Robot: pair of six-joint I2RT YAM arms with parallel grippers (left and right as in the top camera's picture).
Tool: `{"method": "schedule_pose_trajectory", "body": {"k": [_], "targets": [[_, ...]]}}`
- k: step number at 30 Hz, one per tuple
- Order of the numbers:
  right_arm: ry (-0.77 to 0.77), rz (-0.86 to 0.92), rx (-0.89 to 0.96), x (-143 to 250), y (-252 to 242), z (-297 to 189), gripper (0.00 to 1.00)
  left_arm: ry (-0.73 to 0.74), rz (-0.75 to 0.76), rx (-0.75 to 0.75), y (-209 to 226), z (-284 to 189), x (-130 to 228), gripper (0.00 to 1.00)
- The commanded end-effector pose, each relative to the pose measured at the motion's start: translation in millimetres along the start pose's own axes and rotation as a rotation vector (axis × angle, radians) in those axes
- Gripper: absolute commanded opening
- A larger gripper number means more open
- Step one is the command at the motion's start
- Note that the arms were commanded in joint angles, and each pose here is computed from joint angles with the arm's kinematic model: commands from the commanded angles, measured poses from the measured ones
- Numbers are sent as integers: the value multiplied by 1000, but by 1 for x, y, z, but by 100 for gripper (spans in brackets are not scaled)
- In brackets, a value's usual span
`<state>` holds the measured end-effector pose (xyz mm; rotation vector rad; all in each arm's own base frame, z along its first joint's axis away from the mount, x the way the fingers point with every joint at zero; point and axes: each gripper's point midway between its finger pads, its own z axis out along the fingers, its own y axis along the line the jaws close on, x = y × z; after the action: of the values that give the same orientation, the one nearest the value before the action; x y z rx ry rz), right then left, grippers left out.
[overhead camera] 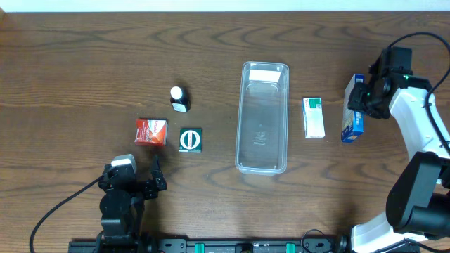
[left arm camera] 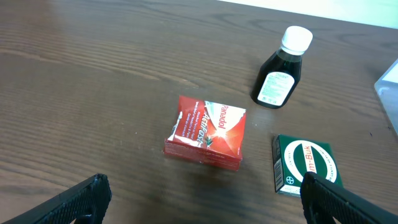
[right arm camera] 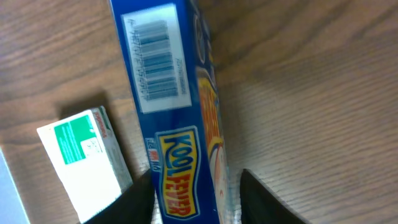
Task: Pack container
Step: 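Move right gripper to the blue Kool Fever box and grasp it, then carry the blue box left and lower it into the clear container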
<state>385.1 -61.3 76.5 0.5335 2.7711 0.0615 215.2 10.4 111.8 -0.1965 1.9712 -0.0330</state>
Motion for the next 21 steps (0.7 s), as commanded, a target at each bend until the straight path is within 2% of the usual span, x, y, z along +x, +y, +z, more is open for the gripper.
{"method": "schedule_pose_trajectory", "body": {"k": [1, 5, 10, 13, 18, 21], "targets": [[7, -5, -6, 3, 4, 3, 30, 12, 13, -10, 2, 3, 6, 98], [-2, -6, -9, 0, 5, 0, 11, 12, 13, -10, 2, 3, 6, 98], [-70, -13, -25, -15, 12, -38, 9, 12, 13, -10, 2, 3, 6, 98], [-147, -37, -56, -25, 25, -82, 8, 12, 13, -10, 2, 3, 6, 98], [-257, -100, -204, -18, 74, -151, 7, 12, 13, -10, 2, 3, 6, 98], [-288, -117, -283, -3, 108, -175, 4, 12, 13, -10, 2, 3, 6, 98]]}}
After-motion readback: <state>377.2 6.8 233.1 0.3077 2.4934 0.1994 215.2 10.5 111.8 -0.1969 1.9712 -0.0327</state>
